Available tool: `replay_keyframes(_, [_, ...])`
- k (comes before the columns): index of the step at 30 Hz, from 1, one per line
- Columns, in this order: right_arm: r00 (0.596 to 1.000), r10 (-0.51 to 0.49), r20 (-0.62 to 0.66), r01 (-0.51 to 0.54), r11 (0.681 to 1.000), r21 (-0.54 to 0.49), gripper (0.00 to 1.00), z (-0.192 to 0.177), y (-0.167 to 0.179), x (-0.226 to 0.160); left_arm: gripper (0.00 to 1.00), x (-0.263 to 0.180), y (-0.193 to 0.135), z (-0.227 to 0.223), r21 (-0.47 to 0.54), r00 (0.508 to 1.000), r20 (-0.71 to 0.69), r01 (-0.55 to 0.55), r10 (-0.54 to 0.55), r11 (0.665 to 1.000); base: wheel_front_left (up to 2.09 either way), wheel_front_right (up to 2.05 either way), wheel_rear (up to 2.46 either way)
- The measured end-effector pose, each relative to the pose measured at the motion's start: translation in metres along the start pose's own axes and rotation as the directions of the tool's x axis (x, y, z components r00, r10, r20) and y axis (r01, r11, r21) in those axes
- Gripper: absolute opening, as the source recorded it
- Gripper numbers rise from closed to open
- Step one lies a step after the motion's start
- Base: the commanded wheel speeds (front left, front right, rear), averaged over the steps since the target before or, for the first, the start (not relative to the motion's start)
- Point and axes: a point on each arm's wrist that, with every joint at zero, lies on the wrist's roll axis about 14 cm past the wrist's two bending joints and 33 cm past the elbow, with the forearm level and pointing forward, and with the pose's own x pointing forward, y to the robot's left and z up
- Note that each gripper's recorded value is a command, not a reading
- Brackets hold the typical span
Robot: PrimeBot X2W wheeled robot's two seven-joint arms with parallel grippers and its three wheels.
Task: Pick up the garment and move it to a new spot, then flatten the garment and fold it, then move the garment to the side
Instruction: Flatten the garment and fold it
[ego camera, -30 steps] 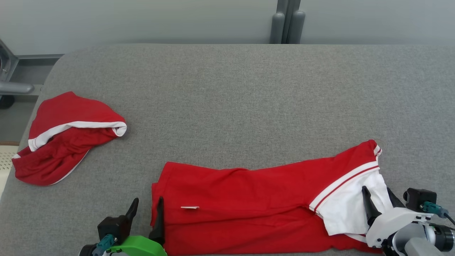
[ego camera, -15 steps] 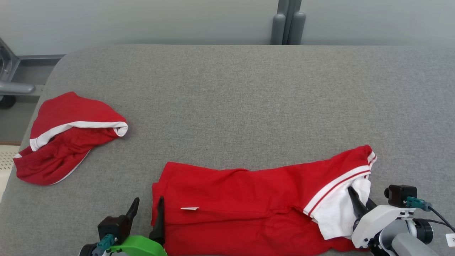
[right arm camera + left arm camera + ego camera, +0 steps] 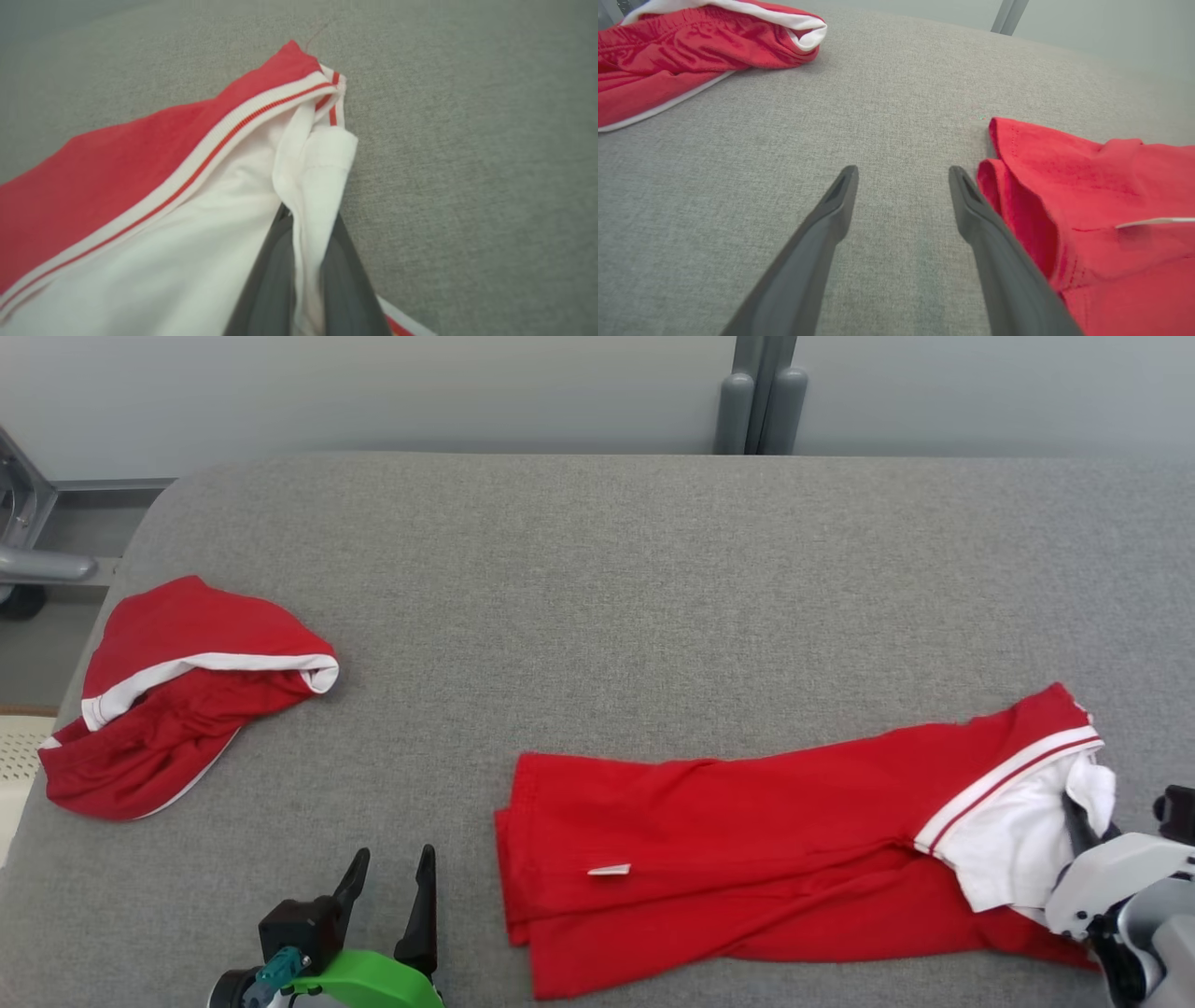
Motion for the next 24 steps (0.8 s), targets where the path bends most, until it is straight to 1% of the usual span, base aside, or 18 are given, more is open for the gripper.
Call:
replay_keyframes(1, [0.998, -0.052, 0.019, 0.052, 0.999, 0.002, 0.0, 0.007, -0.018, -0.002, 1.0, 0.001, -0.002, 0.0, 0.0, 1.0, 0.0, 0.006, -0.006, 1.0, 0.0, 0.0, 0.0])
replay_keyframes(6, [0.983, -0.174, 0.065, 0.176, 0.984, -0.018, 0.0, 0.028, -0.065, -0.009, 1.0, 0.002, -0.005, 0.0, 0.002, 1.0, 0.0, 0.017, -0.017, 1.0, 0.0, 0.0, 0.0])
replay_keyframes(8, [0.976, -0.204, 0.076, 0.207, 0.978, -0.033, 0.0, 0.033, -0.076, -0.013, 1.0, 0.002, -0.006, 0.0, 0.001, 1.0, 0.001, 0.021, -0.021, 1.0, 0.0, 0.0, 0.0])
replay_keyframes(10, [0.974, -0.206, 0.096, 0.211, 0.976, -0.048, 0.0, 0.039, -0.077, -0.013, 1.0, 0.002, -0.007, 0.001, 0.002, 1.0, 0.002, 0.025, -0.025, 1.0, 0.0, 0.0, 0.0])
replay_keyframes(14, [0.982, -0.123, 0.143, 0.136, 0.987, -0.085, 0.0, 0.049, -0.045, -0.008, 1.0, 0.0, -0.009, 0.001, -0.005, 1.0, 0.003, 0.03, -0.03, 1.0, 0.0, 0.0, 0.0])
replay_keyframes(18, [0.985, 0.011, 0.173, 0.011, 0.992, -0.129, 0.0, 0.051, 0.004, -0.009, 1.0, -0.003, -0.014, 0.0, -0.012, 0.999, 0.006, 0.043, -0.043, 0.999, 0.0, 0.0, 0.0])
replay_keyframes(21, [0.977, 0.136, 0.165, -0.109, 0.981, -0.163, 0.0, 0.042, 0.049, -0.015, 1.0, -0.005, -0.019, 0.001, -0.013, 0.998, 0.011, 0.057, -0.057, 0.998, 0.0, 0.0, 0.0])
replay_keyframes(24, [0.954, 0.252, 0.162, -0.222, 0.957, -0.185, 0.0, 0.04, 0.09, -0.023, 1.0, -0.005, -0.024, 0.004, -0.015, 0.997, 0.019, 0.072, -0.072, 0.997, 0.0, 0.0, 0.0])
